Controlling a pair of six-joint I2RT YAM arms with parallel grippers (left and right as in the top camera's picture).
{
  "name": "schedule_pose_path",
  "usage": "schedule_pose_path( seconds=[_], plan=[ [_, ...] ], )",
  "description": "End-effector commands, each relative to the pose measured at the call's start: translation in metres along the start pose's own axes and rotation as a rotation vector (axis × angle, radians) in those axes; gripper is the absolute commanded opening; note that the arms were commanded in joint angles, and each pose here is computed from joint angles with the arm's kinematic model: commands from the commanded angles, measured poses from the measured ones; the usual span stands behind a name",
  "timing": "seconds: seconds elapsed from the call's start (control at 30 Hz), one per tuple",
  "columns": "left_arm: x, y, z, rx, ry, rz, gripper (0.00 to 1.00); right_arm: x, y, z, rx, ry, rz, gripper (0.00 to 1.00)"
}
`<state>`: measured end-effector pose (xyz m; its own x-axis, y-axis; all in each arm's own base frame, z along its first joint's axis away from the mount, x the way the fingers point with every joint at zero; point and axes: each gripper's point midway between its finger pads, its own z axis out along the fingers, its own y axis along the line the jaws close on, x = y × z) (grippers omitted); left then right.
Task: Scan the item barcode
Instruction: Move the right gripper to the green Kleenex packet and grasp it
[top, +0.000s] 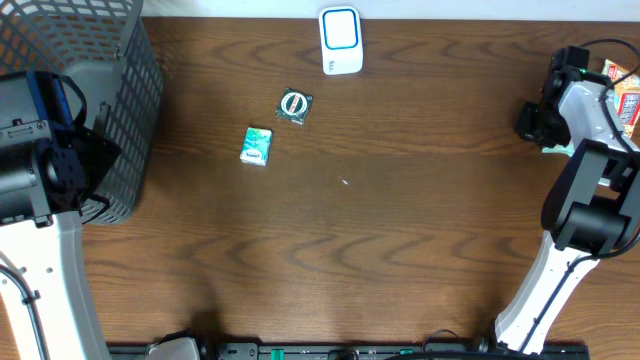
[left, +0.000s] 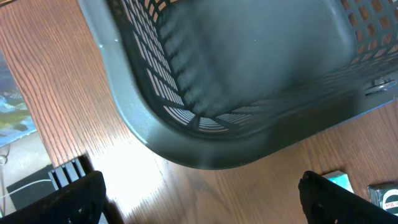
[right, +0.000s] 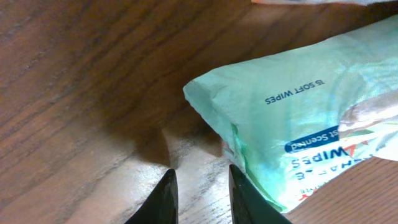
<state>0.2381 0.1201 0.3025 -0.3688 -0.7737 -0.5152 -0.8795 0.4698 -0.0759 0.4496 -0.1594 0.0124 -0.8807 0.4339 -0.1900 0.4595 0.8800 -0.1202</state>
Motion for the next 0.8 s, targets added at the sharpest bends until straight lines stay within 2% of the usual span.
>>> schedule_pose_path(
  seconds=[0.0, 0.13, 0.2, 0.37, 0.5, 0.57, 0.63, 0.77],
  plan=[
    [-0.001, 0.004, -0.001, -0.008, -0.009, -0.014, 0.98, -0.005, 0.024, -0.022, -0.109, -0.028, 0.001, 0.24],
    [-0.001, 0.004, -0.001, -0.008, -0.009, -0.014, 0.97, -0.002, 0.080, -0.061, -0.366, -0.042, -0.044, 0.37],
    [-0.001, 0.004, -0.001, -0.008, -0.009, -0.014, 0.98, 0.007, 0.119, -0.090, -0.554, -0.031, -0.087, 0.42],
    [-0.001, 0.004, -0.001, -0.008, -0.009, -0.014, 0.98, 0.031, 0.201, -0.142, -0.884, -0.013, -0.225, 0.44],
    [-0.001, 0.004, -0.001, -0.008, -0.009, -0.014, 0.98, 0.069, 0.255, -0.159, -0.947, 0.026, -0.353, 0.46],
    [-0.001, 0.004, -0.001, -0.008, -0.009, -0.014, 0.98, 0.090, 0.284, -0.167, -0.959, 0.024, -0.431, 0.50],
    [-0.001, 0.004, -0.001, -0.008, -0.009, -0.014, 0.98, 0.108, 0.312, -0.174, -0.954, 0.001, -0.503, 0.49],
    [-0.001, 0.004, -0.001, -0.008, -0.009, -0.014, 0.98, 0.145, 0.370, -0.175, -0.831, -0.048, -0.455, 0.45]
  ],
)
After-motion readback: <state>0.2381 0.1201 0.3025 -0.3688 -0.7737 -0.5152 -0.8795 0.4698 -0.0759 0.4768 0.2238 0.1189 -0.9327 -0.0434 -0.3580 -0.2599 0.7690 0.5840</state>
